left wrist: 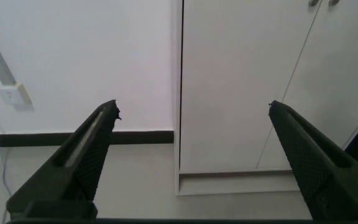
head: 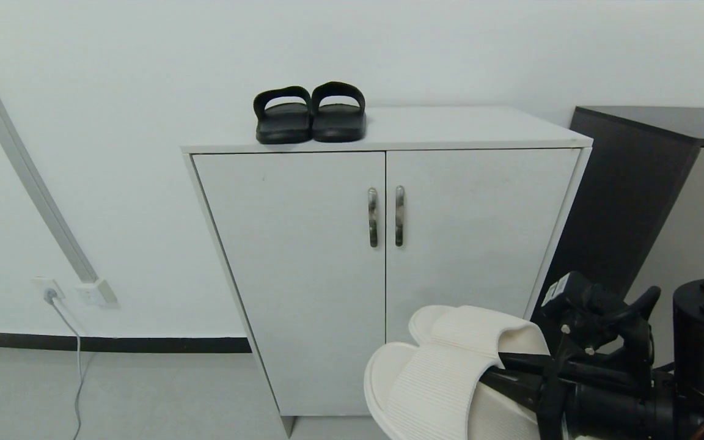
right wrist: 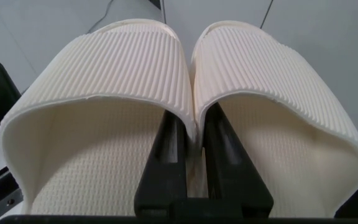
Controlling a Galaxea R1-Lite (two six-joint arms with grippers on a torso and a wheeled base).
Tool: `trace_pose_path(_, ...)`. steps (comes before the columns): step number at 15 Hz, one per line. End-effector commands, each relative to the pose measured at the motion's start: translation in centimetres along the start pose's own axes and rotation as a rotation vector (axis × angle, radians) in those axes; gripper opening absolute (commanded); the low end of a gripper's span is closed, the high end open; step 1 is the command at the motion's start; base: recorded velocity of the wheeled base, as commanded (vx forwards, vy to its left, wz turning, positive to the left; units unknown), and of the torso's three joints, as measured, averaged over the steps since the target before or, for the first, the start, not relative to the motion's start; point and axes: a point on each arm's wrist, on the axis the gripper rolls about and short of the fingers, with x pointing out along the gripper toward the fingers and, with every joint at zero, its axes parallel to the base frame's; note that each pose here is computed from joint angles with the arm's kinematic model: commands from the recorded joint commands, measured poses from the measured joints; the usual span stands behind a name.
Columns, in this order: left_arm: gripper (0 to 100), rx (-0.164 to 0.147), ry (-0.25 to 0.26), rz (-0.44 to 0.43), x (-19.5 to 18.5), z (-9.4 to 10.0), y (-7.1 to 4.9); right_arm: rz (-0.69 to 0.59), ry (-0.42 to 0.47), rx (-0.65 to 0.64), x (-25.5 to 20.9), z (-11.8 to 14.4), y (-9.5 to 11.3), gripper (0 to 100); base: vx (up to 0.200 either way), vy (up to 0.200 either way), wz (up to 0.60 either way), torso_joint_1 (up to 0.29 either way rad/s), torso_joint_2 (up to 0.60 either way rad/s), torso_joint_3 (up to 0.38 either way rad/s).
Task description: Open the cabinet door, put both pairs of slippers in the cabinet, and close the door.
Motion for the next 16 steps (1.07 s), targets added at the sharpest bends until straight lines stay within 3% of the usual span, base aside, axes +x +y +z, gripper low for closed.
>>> trace_pose_path(1,100,-0.001,0.000,0.000,0.0,0.0,0.0,0.002,0.006,-0.010,0.1,-0.1,0.0,0,0.000,0.000,0.00,-0.041,0.44,0.388)
trace_pose_path(3,100,0.005,0.001,-0.001,0.0,0.0,0.0,0.002,0.010,-0.013,0.1,-0.2,0.0,0,0.000,0.000,0.00,-0.024,0.36,0.325)
trace_pose_path(10,100,0.022,0.009,-0.006,0.1,0.2,0.0,0.003,0.020,-0.023,0.1,-0.5,0.0,0,0.000,0.000,0.00,0.000,0.00,0.000)
trace_pose_path(11,100,0.021,0.017,-0.010,0.2,1.2,0.0,0.003,0.022,-0.036,0.1,-0.5,0.0,0,0.000,0.000,0.00,-0.012,0.18,0.168)
trace_pose_path(12,100,0.002,0.008,-0.021,0.3,3.7,0.0,0.004,0.022,-0.039,0.1,-0.6,0.0,0,0.000,0.000,0.00,-0.012,0.11,0.115)
trace_pose_path(13,100,-0.010,0.027,-0.044,0.8,5.3,-0.1,0.004,0.022,-0.039,0.0,-0.6,0.0,0,0.000,0.000,0.00,0.002,0.06,0.066)
trace_pose_path(15,100,-0.023,0.188,-0.199,4.2,7.6,-0.5,0.006,0.023,-0.049,0.0,-0.7,0.1,0,0.000,0.000,0.00,0.000,0.00,0.000)
trace_pose_path(16,100,-0.032,0.205,-0.261,5.5,8.4,-0.7,0.006,0.022,-0.051,0.0,-0.6,0.1,0,0.000,0.000,0.00,0.000,0.00,0.000)
